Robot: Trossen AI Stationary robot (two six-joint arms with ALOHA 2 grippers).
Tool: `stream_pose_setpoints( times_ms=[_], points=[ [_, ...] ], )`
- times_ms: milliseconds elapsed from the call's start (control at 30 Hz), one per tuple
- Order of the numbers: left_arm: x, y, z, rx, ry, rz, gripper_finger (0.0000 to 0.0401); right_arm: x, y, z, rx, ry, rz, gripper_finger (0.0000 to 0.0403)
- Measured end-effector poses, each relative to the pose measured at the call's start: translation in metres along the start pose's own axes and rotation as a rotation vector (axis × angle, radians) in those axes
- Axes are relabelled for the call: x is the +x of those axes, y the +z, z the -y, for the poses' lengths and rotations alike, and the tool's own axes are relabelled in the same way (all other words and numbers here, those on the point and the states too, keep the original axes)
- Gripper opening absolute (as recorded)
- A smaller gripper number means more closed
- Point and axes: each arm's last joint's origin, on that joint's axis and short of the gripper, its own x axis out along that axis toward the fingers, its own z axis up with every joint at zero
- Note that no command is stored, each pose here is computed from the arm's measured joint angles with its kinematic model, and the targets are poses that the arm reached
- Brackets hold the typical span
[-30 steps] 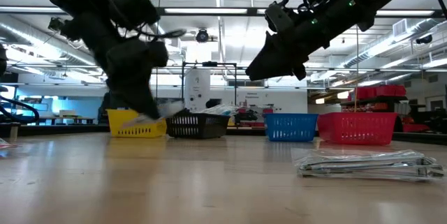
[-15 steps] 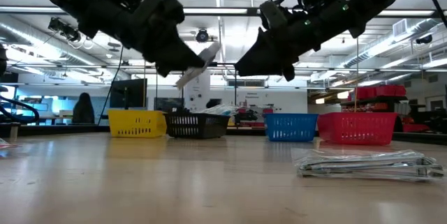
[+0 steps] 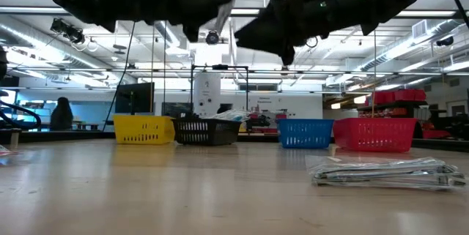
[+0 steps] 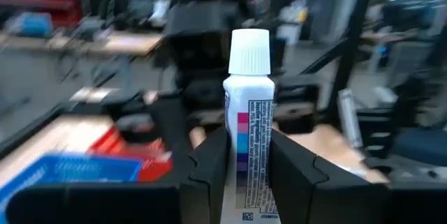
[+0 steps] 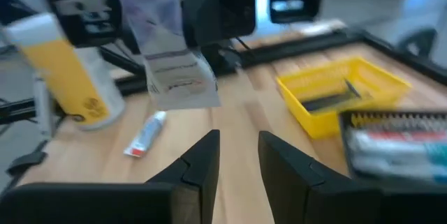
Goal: Pick & Place Travel size toiletries
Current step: Put the blue toothpaste into the blue bin
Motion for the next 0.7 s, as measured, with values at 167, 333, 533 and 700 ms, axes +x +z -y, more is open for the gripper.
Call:
stream_pose_setpoints(
  times_ms=[167, 333, 533, 700],
  points=[
    [-0.001, 0.010, 0.005, 0.049, -0.139, 0.096, 0.0098, 0.000, 0.006, -0.003, -0.062, 0.080, 0.058, 0.0109],
    [-0.002, 0.015, 0.007, 0.105, -0.198, 0.154, 0.0098, -0.001, 0.012, -0.007, -0.139, 0.176, 0.116, 0.0109],
    [-0.003, 0.020, 0.008, 0.197, -0.193, 0.216, 0.0098, -0.003, 0.018, -0.009, -0.134, 0.209, 0.176, 0.0109],
    [-0.003, 0.022, 0.008, 0.221, -0.193, 0.234, 0.0098, -0.003, 0.019, -0.009, -0.133, 0.209, 0.185, 0.0109]
  ],
)
